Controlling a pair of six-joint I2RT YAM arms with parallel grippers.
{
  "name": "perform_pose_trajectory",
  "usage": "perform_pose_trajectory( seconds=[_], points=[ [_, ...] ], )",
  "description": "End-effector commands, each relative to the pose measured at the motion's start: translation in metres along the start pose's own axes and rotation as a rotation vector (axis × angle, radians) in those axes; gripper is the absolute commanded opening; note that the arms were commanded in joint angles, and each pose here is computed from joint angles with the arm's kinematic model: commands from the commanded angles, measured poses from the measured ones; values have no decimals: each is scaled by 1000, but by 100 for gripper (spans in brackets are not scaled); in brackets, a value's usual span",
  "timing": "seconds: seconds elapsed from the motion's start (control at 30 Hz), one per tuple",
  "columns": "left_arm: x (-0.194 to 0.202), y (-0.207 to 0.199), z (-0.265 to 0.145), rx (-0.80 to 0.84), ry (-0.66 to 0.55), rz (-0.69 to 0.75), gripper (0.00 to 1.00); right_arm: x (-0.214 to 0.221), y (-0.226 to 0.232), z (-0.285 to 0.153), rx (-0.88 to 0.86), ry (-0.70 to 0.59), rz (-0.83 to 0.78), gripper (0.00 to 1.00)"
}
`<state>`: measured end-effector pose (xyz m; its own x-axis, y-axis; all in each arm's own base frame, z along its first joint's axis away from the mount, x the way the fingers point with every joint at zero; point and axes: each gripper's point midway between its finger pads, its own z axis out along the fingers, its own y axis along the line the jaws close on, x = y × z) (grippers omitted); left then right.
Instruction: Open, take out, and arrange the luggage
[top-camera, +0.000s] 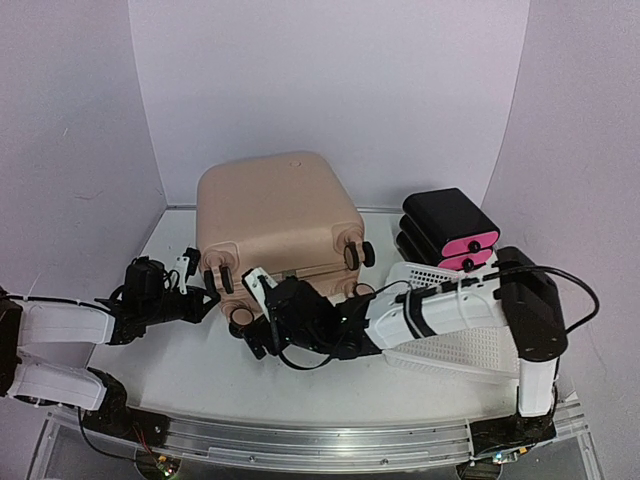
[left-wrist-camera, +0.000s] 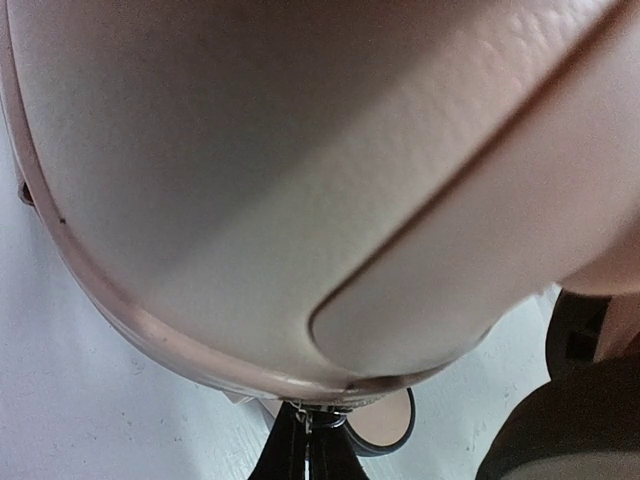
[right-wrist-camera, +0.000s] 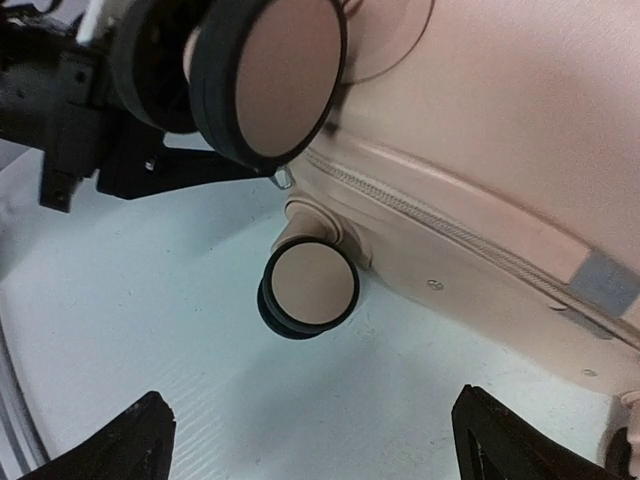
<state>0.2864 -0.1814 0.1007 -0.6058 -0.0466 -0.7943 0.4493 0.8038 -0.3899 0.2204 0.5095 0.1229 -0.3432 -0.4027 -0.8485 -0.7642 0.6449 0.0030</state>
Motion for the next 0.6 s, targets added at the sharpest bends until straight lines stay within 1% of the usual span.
perform_pose_trajectory(
  seconds=[0.0, 0.07, 0.2, 0.27, 0.43, 0.57],
  points=[
    [-35, 3, -2, -36, -113, 29, 1, -17, 5, 32, 22, -117, 93, 98],
    [-33, 4, -2, -39, -109, 26, 0, -15, 7, 46, 25, -149, 105, 98],
    [-33, 4, -4, -42, -116, 25, 0, -8, 10, 73, 43, -168, 110, 98],
    [-33, 5, -5, -45, -120, 21, 0, -6, 5, 84, 82, -202, 148, 98],
    [-31, 8, -5, -59, -117, 2, 0, -4, -6, 101, 160, -303, 185, 98],
    [-29, 11, -4, -73, -112, -12, 0, -11, -1, 113, 150, -350, 178, 98]
  ],
)
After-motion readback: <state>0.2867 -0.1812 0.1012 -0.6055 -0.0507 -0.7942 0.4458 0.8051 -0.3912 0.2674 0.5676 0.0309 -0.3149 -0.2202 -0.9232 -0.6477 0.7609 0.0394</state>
